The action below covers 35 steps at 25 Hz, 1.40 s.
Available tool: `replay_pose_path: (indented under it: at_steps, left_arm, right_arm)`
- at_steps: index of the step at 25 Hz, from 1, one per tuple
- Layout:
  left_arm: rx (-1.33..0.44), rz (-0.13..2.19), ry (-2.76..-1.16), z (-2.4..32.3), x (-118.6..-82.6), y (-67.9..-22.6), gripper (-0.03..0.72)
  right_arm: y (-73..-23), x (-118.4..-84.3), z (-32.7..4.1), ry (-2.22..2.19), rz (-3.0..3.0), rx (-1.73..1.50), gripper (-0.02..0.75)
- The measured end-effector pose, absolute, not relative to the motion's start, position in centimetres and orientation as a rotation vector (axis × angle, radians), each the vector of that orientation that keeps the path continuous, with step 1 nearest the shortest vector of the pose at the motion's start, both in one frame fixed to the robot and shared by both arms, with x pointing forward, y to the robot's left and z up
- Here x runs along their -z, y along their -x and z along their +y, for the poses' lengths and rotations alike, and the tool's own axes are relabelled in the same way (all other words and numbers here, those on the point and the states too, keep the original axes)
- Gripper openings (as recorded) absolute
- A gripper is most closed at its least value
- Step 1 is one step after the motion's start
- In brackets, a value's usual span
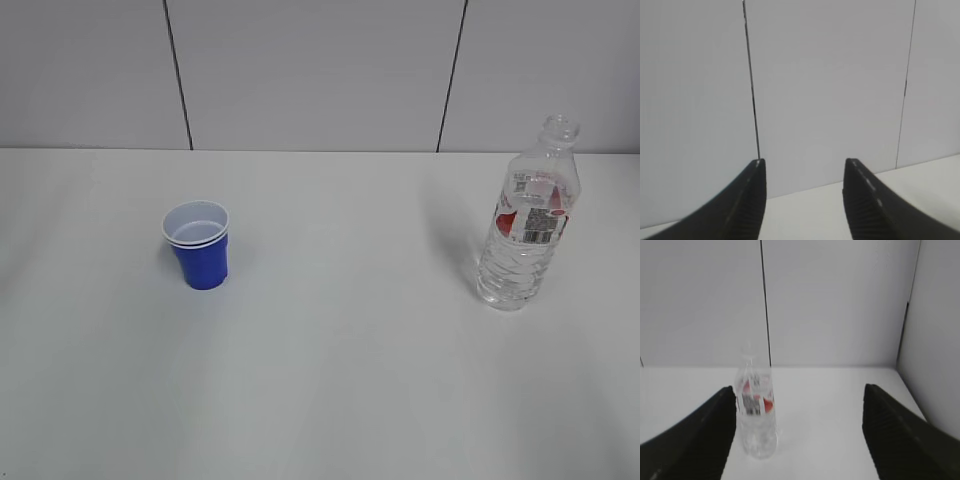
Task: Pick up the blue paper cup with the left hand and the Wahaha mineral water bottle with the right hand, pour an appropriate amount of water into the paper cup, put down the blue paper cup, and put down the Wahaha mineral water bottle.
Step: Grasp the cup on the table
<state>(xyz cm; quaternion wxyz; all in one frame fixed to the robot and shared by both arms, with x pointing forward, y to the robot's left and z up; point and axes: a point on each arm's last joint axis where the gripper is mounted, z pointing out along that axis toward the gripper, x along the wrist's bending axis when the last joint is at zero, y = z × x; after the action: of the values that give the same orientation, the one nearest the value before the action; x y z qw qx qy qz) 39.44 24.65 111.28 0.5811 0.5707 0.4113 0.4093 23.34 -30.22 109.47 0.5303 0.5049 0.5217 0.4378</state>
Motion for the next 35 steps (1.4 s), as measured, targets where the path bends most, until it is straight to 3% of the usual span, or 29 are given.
replay_pose_path:
  at_steps: [13,23,35]
  left_arm:
    - [-0.973,1.051,-1.316,23.0,-105.2,-45.6,0.387]
    - [-1.029,0.948,-1.374,21.5,-100.6,-48.5,0.387]
    - [-0.912,0.942,-1.491,19.8,-92.7,-50.9,0.403]
  right_arm:
    - [-25.2,-112.3,-30.1,-1.043,1.098,-1.143,0.587]
    - [-26.5,-110.9,-30.1,-0.987,1.060,-1.163,0.587]
    - [-26.6,-110.9,-30.1,-0.944,1.048,-1.138,0.587]
